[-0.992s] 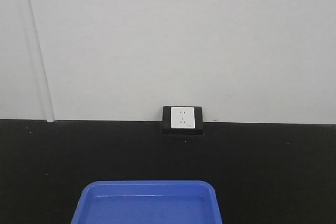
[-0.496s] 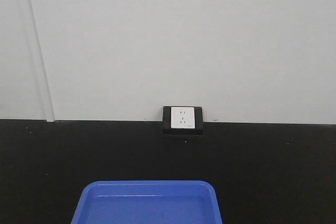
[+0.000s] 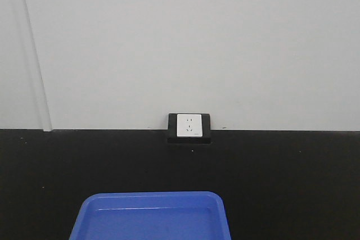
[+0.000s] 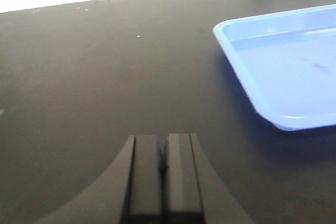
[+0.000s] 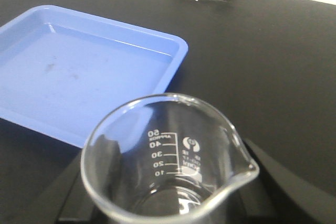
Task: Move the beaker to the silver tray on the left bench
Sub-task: 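Drive the base to the bench with the silver tray, holding the beaker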
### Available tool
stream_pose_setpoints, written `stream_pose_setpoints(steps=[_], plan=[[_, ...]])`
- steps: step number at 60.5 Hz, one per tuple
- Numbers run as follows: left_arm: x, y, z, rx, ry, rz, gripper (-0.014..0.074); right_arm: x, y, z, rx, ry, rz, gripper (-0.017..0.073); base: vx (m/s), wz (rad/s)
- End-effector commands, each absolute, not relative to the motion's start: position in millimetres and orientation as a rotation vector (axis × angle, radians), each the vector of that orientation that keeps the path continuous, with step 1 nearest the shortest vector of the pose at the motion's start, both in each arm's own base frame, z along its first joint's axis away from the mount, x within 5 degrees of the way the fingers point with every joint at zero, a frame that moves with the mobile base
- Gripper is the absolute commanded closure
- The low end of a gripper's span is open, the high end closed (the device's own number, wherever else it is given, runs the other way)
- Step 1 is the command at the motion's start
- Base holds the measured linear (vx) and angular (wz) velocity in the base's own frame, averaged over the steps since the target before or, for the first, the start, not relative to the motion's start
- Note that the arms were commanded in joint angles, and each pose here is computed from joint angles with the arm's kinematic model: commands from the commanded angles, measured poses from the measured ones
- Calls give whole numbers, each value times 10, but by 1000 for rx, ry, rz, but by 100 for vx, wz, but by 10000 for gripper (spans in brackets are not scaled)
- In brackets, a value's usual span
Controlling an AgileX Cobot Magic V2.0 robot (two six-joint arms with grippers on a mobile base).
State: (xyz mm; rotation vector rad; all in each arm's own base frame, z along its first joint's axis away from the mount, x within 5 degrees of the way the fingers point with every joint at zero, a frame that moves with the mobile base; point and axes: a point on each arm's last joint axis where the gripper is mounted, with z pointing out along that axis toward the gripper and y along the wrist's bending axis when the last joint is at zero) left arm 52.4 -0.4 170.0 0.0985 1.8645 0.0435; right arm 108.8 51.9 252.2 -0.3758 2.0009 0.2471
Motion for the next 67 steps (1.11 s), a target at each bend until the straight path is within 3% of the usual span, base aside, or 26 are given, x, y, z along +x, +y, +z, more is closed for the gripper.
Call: stream_pose_setpoints(steps=[1, 45, 67], plan=[[542, -13, 1702, 101, 1802, 32, 592, 1110, 557, 2680, -395, 1907, 279, 571, -3, -13], [542, -13, 1702, 101, 1802, 32, 592, 1110, 557, 2680, -395, 1907, 279, 571, -11, -34], [542, -13, 1702, 101, 1802, 32, 592, 1110, 557, 2680, -395, 1907, 279, 571, -23, -7]])
